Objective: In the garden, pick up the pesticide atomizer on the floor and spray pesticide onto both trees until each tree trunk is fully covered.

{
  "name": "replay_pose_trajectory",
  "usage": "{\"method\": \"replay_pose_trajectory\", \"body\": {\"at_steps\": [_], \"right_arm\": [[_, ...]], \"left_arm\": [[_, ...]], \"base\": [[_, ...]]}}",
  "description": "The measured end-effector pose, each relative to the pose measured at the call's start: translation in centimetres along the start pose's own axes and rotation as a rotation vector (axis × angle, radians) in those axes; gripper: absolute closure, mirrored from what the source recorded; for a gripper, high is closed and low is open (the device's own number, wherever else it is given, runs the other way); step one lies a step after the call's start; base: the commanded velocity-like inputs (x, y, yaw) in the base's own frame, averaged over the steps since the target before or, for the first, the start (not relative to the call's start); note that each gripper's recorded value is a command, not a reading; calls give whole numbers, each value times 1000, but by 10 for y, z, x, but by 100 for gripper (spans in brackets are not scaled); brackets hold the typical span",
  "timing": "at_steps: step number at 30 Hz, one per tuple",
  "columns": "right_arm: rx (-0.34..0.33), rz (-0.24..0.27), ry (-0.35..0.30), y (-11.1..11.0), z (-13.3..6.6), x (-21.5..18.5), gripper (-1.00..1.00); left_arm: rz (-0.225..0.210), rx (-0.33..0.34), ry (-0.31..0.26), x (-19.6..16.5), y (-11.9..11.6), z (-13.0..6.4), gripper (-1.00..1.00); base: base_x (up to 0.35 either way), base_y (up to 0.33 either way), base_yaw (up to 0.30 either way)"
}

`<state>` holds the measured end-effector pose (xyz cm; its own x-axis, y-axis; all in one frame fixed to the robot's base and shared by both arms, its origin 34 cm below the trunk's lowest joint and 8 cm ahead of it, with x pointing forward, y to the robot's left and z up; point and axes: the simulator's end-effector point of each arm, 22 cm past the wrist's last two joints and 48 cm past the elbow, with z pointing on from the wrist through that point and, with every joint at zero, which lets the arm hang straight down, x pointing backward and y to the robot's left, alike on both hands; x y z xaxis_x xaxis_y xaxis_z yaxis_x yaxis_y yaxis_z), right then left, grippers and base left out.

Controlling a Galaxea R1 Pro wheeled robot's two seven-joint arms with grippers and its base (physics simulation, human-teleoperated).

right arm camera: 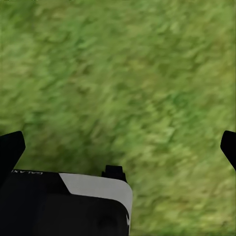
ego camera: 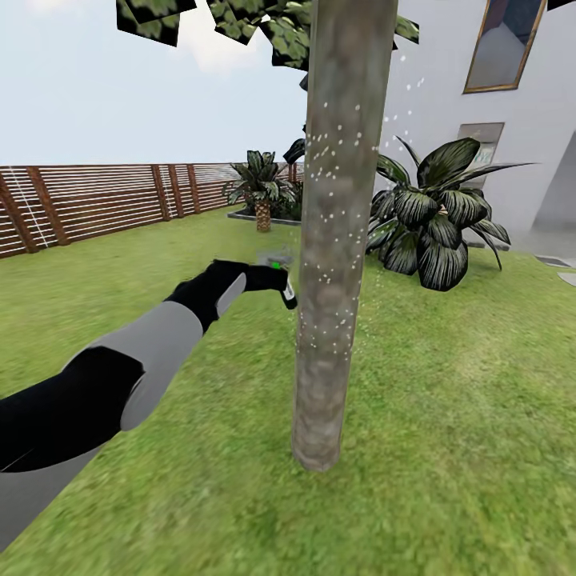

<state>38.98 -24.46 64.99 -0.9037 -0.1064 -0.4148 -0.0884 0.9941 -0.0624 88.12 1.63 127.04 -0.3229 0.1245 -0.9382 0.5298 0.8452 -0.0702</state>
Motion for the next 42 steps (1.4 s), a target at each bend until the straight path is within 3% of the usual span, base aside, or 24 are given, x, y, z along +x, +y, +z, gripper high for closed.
{"method": "replay_pose_trajectory", "body": {"at_steps": [12, 15, 20, 23, 26, 29, 34, 42], "right_arm": [[0, 0, 0, 0, 0, 0, -100], [0, 0, 0, 0, 0, 0, -100], [-1, -1, 0, 0, 0, 0, -100], [0, 2, 0, 0, 0, 0, -100], [2, 6, 1, -1, 0, 0, -100], [2, 8, 1, -1, 0, 0, -100], [2, 8, 0, -1, 0, 0, -100], [2, 8, 1, 0, 0, 0, -100]], "left_arm": [[-35, -57, 44, 72, 33, 11, 100], [-53, -55, 87, 108, 32, 14, 100], [-80, -43, 100, 171, 23, 19, 100], [-107, -38, 132, 225, 14, 17, 100], [-125, -35, 131, 254, 7, 16, 100], [-156, -28, 176, 307, -5, 9, 100], [-162, -28, 143, 322, -11, 6, 100], [-162, -30, 142, 327, -12, 4, 100]], "base": [[0, 0, 0], [0, 0, 0], [0, 0, 0], [0, 0, 0], [0, 0, 0], [0, 0, 0], [20, 131, 0], [145, 298, 0]]}}
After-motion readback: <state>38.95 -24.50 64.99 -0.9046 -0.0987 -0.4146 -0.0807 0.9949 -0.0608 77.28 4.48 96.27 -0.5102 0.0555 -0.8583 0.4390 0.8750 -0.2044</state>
